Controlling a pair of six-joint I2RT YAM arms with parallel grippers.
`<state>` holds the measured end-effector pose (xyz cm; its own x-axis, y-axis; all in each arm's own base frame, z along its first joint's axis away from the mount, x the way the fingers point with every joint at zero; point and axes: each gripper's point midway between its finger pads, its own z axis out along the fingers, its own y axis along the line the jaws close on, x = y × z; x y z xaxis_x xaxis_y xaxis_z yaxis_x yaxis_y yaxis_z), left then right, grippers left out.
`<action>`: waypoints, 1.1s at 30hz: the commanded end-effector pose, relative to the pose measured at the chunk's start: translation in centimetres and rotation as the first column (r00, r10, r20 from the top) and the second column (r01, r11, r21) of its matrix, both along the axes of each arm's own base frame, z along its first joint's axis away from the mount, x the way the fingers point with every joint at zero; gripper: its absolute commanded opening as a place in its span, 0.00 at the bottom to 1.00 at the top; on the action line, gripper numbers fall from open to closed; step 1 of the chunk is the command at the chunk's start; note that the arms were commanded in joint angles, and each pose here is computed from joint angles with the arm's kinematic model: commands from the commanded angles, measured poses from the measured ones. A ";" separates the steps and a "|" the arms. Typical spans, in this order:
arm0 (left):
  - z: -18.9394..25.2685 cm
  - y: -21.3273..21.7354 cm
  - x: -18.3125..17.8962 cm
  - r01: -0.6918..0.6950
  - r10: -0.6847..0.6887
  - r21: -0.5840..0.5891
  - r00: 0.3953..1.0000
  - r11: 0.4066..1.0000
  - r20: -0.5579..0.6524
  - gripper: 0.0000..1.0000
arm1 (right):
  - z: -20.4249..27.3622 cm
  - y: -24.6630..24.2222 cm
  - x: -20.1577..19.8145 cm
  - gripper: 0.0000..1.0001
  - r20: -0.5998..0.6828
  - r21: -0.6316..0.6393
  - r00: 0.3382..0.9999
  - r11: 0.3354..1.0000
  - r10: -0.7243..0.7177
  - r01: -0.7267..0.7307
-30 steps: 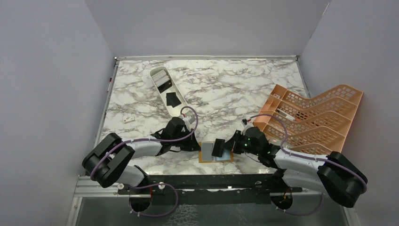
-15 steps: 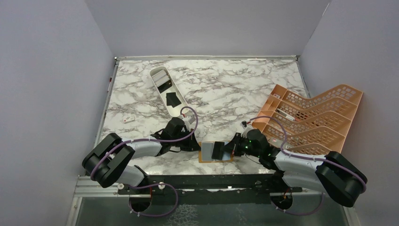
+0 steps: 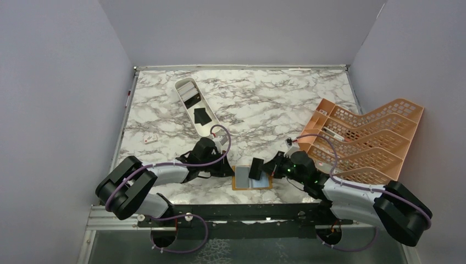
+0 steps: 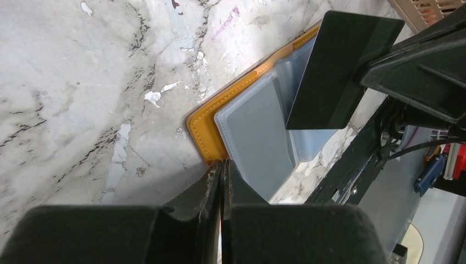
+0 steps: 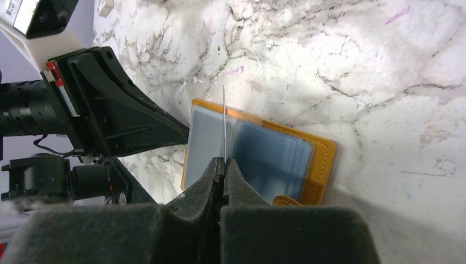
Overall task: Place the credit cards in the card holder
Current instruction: Insert the credit card into the card holder.
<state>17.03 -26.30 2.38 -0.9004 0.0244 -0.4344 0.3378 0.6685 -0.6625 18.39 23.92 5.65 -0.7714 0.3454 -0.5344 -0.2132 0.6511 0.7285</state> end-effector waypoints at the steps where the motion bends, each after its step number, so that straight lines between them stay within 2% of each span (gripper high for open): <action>1: -1.5 1.0 -0.8 -0.007 0.009 0.063 1.000 0.998 -0.023 0.06 | 0.2 -0.9 1.2 0.01 0.065 -0.041 0.996 0.998 -0.054 0.056; 20: -1.8 1.2 -0.6 -0.012 0.013 0.085 1.000 0.996 -0.017 0.06 | -2.6 0.8 -2.7 0.01 -0.052 -0.031 0.985 0.985 0.167 -0.168; 27: -2.3 1.3 -0.6 -0.006 0.009 0.107 1.000 0.994 -0.022 0.06 | -3.5 0.4 -3.8 0.01 -0.142 -0.066 0.973 0.979 0.181 -0.192; 33: -2.0 1.2 -0.7 -0.002 0.004 0.097 1.000 0.995 -0.019 0.06 | -3.4 0.9 -3.5 0.01 -0.169 -0.080 0.967 0.976 0.188 -0.204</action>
